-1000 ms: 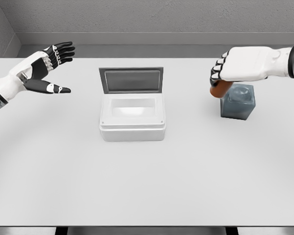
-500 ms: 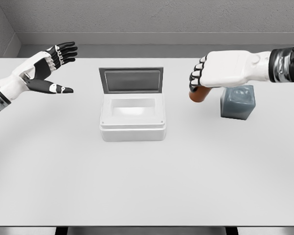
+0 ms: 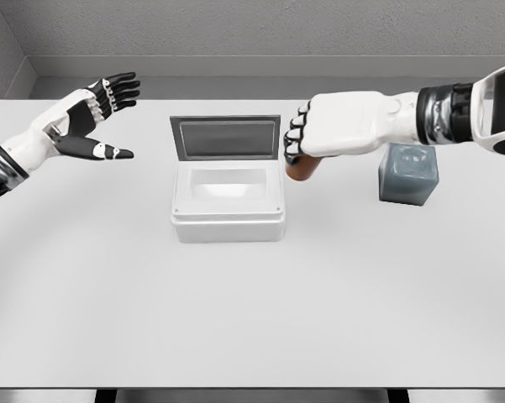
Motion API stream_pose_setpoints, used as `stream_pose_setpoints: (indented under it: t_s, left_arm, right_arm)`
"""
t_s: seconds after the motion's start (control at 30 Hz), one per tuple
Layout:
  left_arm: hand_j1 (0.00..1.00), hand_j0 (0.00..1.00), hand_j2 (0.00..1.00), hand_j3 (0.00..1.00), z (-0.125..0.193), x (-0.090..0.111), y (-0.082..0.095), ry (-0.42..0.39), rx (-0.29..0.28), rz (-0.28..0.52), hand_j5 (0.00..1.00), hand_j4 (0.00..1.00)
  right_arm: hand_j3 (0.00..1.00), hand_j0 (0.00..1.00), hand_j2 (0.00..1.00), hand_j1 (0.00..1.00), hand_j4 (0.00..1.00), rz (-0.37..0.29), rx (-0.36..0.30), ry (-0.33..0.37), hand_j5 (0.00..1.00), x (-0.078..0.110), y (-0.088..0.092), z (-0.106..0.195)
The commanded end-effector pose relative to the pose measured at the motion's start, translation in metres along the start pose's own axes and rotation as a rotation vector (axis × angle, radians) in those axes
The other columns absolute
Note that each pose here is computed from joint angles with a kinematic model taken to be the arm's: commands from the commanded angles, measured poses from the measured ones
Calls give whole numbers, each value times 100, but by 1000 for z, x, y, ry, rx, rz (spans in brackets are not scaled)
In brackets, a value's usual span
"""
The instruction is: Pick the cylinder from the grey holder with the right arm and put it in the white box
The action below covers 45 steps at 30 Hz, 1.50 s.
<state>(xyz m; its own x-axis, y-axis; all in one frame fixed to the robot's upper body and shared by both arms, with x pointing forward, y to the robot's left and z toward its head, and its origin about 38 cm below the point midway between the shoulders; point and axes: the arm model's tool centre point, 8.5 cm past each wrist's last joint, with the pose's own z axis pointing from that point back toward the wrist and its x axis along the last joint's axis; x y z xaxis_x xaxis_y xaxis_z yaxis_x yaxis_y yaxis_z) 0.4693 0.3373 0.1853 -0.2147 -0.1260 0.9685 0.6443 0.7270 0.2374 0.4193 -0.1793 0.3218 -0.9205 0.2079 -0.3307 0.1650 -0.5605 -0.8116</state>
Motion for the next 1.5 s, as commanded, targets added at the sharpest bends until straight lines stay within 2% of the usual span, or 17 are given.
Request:
stream_pose_setpoints:
  t_s: [0.0, 0.4, 0.83, 0.97, 1.3, 1.33, 1.37, 1.4, 1.47]
  left_arm:
    - [100, 100, 100, 100, 0, 0, 0, -3, 2, 5, 100, 100]
    - [100, 100, 100, 100, 0, 0, 0, 5, -2, -9, 100, 100]
    - [100, 100, 100, 100, -1, -3, 1, 9, 5, 1, 100, 100]
    - [100, 100, 100, 100, -1, -3, 1, 8, 6, 2, 100, 100]
    - [100, 100, 100, 100, -4, -3, -1, 3, 4, 7, 100, 100]
    - [100, 100, 100, 100, -4, -3, 0, 3, 6, 7, 100, 100]
    - [100, 100, 100, 100, -4, -3, 0, 3, 5, 6, 100, 100]
    - [100, 100, 100, 100, -4, -4, -1, 5, 2, 4, 100, 100]
    - [100, 100, 100, 100, -5, -4, -2, 5, 2, 5, 100, 100]
  right_arm:
    - [53, 53, 53, 53, 53, 0, -13, -9, 53, 2, -4, -5]
    - [53, 53, 53, 53, 53, 13, -53, -48, 53, 8, -17, -28]
    - [53, 53, 53, 53, 53, -29, -63, -49, 53, -1, -15, -49]
    - [54, 54, 54, 54, 54, -32, -43, -48, 54, -2, -10, -58]
    - [54, 54, 54, 54, 54, -34, -55, -54, 54, -2, -15, -64]
    - [58, 58, 58, 58, 58, -34, -55, -54, 58, -2, -15, -64]
    - [82, 82, 82, 82, 82, -34, -57, -55, 82, -2, -15, -64]
    - [100, 100, 100, 100, 100, -31, -63, -60, 100, 0, -18, -67]
    - [100, 100, 100, 100, 100, -30, -68, -55, 100, -2, -19, -66]
